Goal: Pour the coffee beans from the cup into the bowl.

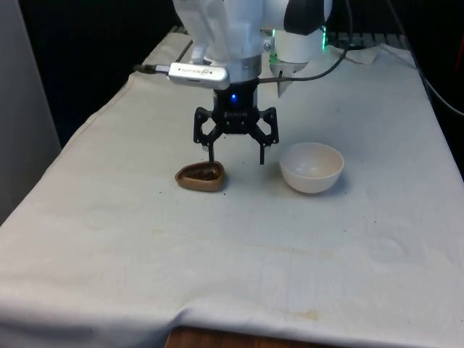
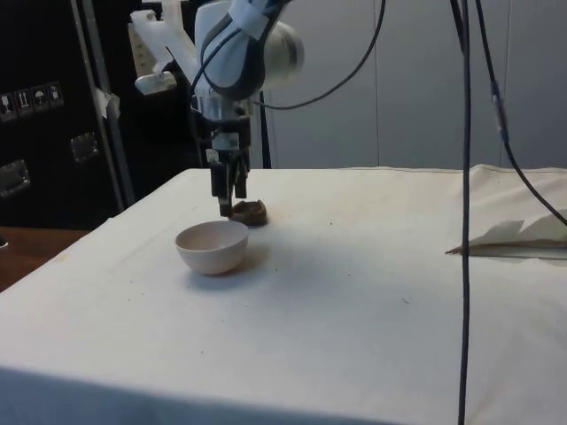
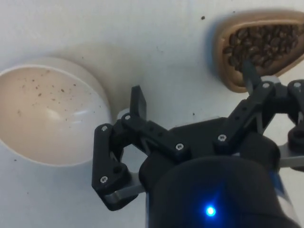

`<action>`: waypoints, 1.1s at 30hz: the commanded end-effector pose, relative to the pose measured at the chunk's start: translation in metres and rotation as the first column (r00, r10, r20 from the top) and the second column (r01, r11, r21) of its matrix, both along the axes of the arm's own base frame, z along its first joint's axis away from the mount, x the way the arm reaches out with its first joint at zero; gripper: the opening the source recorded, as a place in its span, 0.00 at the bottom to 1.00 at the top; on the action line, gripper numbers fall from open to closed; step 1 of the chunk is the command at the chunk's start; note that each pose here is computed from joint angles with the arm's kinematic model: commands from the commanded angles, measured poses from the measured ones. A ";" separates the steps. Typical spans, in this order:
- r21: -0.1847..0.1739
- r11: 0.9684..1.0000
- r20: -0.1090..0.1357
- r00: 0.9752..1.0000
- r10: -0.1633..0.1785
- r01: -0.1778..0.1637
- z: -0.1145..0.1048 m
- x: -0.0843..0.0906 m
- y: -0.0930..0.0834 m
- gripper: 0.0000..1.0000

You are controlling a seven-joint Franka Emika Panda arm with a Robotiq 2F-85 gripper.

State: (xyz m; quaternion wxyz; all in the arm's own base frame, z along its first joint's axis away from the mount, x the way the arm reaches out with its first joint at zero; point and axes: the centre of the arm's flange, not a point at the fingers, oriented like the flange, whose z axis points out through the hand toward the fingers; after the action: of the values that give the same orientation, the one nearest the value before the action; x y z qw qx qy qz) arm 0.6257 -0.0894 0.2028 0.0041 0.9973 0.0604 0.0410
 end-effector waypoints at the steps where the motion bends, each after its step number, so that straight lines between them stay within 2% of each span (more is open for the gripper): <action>1: 0.010 1.000 0.004 1.000 0.005 -0.005 -0.003 0.002 -0.001 1.00; 15: 0.005 1.000 -0.008 1.000 0.016 -0.016 -0.021 0.005 -0.016 1.00; 20: -0.002 1.000 -0.021 1.000 0.014 -0.014 -0.023 0.002 -0.017 1.00; 21: 0.001 1.000 -0.017 1.000 0.015 -0.015 -0.025 0.000 -0.017 1.00; 29: -0.001 1.000 -0.028 1.000 0.014 -0.014 -0.026 0.000 -0.017 1.00; 33: -0.002 1.000 -0.026 1.000 0.015 -0.015 -0.026 0.000 -0.017 1.00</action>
State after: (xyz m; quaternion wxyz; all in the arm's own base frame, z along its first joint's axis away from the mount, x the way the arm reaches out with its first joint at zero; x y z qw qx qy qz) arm 0.6255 -0.1066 0.1767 0.0038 0.9974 0.0674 0.0268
